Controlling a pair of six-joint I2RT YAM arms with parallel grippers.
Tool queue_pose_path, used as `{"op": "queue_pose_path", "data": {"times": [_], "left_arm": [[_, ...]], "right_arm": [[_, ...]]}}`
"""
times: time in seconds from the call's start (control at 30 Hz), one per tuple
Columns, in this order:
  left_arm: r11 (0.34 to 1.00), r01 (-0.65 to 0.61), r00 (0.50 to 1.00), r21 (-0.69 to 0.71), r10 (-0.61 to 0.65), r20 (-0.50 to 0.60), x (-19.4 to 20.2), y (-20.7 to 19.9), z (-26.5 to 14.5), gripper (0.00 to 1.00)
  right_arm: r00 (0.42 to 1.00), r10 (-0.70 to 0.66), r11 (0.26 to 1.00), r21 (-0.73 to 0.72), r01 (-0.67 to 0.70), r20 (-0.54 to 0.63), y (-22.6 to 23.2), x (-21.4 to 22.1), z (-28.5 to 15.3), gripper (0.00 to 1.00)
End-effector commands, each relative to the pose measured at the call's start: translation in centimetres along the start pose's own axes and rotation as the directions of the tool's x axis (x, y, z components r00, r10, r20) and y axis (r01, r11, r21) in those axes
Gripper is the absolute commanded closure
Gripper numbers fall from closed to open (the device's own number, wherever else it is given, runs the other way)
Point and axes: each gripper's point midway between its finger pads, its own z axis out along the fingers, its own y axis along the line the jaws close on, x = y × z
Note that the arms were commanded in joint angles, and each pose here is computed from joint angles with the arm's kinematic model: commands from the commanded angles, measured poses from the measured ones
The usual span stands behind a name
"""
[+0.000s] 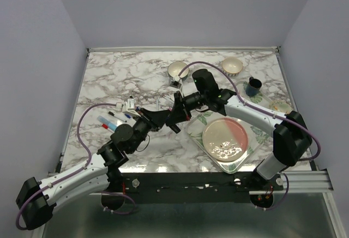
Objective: Open the pen caps
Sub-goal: Hold the pen cap with the left arm and grip the barrel with the right arm, then open the pen cap
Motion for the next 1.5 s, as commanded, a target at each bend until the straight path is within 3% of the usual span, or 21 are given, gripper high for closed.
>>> {"op": "queue_pose_path", "data": {"times": [0.0, 0.17, 0.43, 0.57, 1.0, 1.07, 1.13, 1.2, 1.3, 1.47], "left_arm": [[0.998, 0.011, 1.000, 0.063, -0.012, 0.006, -0.4, -1.5, -0.1, 0.72], [0.994, 0.010, 1.000, 0.107, -0.012, 0.024, -0.9, -2.4, -0.3, 0.99], [0.991, 0.022, 0.996, 0.129, -0.033, 0.083, -2.3, -2.9, -0.7, 1.00], [0.991, -0.006, 0.993, 0.131, -0.009, 0.114, -3.3, -3.2, -0.8, 1.00], [0.994, -0.017, 0.989, 0.110, 0.001, 0.145, -4.4, -3.1, 0.4, 1.00], [0.994, -0.017, 0.989, 0.111, 0.000, 0.149, -4.6, -3.4, 0.6, 1.00], [0.994, -0.017, 0.987, 0.111, -0.001, 0.158, -5.0, -3.6, 0.9, 1.00], [0.994, -0.018, 0.986, 0.104, 0.001, 0.166, -5.3, -3.5, 1.1, 1.00], [0.995, -0.026, 0.982, 0.091, 0.009, 0.189, -6.1, -3.6, 1.3, 1.00], [0.999, -0.048, 0.951, 0.019, 0.040, 0.306, -11.2, -2.6, 1.1, 1.00]], "right_arm": [[0.999, 0.016, 0.999, -0.038, -0.014, 0.046, 0.1, -1.2, -0.6, 1.00], [0.997, 0.067, 0.994, -0.088, -0.063, 0.045, 0.2, -1.1, -0.7, 0.99], [0.992, 0.118, 0.980, -0.167, -0.111, 0.036, 1.1, -1.0, -0.8, 0.64], [0.989, 0.148, 0.970, -0.201, -0.139, 0.027, 1.6, -0.9, -0.8, 0.58], [0.991, 0.133, 0.959, -0.254, -0.130, -0.006, 3.0, -0.7, -0.4, 0.64], [0.992, 0.127, 0.961, -0.249, -0.124, -0.007, 2.9, -0.7, -0.1, 0.70], [0.992, 0.128, 0.961, -0.244, -0.127, -0.010, 2.8, -0.8, 0.0, 0.88], [0.991, 0.134, 0.959, -0.248, -0.136, -0.025, 2.7, -0.5, 0.1, 0.99], [0.992, 0.126, 0.962, -0.243, -0.129, -0.027, 2.7, -0.4, 0.0, 0.99], [0.991, 0.128, 0.964, -0.232, -0.131, -0.030, 2.5, -0.2, 0.2, 0.99]]}}
